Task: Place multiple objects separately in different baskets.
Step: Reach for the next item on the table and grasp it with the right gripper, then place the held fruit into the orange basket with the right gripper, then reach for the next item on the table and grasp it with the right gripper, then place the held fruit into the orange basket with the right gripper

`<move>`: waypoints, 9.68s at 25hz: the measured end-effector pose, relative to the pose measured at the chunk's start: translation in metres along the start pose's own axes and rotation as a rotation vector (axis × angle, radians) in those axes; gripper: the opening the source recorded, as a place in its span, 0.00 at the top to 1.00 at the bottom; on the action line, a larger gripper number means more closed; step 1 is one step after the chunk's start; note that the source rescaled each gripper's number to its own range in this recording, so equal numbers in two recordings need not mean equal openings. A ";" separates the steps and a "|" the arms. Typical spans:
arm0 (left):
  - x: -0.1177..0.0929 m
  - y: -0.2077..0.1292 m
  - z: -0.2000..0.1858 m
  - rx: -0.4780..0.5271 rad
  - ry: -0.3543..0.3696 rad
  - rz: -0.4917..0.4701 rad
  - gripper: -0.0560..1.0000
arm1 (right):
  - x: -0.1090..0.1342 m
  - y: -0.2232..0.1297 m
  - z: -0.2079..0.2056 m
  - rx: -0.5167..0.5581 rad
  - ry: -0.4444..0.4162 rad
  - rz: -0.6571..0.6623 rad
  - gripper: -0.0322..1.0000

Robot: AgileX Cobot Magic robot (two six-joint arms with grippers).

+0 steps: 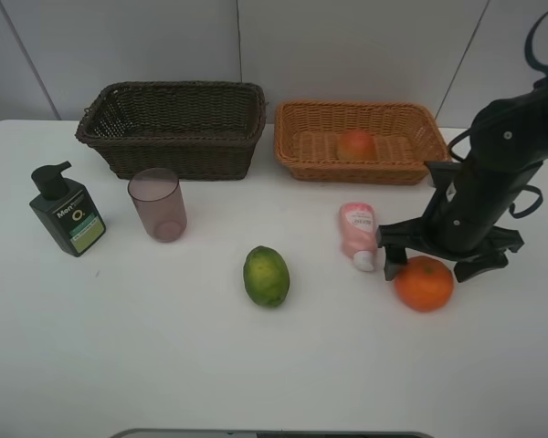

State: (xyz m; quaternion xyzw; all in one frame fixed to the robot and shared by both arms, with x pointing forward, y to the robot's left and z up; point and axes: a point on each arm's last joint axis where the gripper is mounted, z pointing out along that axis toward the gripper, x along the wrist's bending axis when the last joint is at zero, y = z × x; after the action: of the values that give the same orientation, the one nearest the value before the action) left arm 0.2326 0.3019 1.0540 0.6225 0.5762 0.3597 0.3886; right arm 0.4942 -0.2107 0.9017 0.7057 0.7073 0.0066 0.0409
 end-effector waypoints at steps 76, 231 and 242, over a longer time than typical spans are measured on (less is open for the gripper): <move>0.000 0.000 0.000 0.000 0.000 0.000 0.08 | -0.012 0.208 -0.020 -0.374 -0.046 -0.037 0.48; 0.000 0.000 0.000 0.000 0.000 0.000 0.08 | 0.106 0.205 -0.026 -0.593 0.133 -0.147 0.79; 0.000 0.000 0.000 0.000 0.000 0.000 0.08 | 0.104 0.204 -0.028 -0.587 0.125 -0.145 0.22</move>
State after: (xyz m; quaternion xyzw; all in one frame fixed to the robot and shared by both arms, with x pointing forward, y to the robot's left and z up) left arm 0.2326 0.3019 1.0540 0.6225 0.5762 0.3597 0.3886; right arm 0.6962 -0.1050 0.9388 0.6098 0.7248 0.2510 0.1996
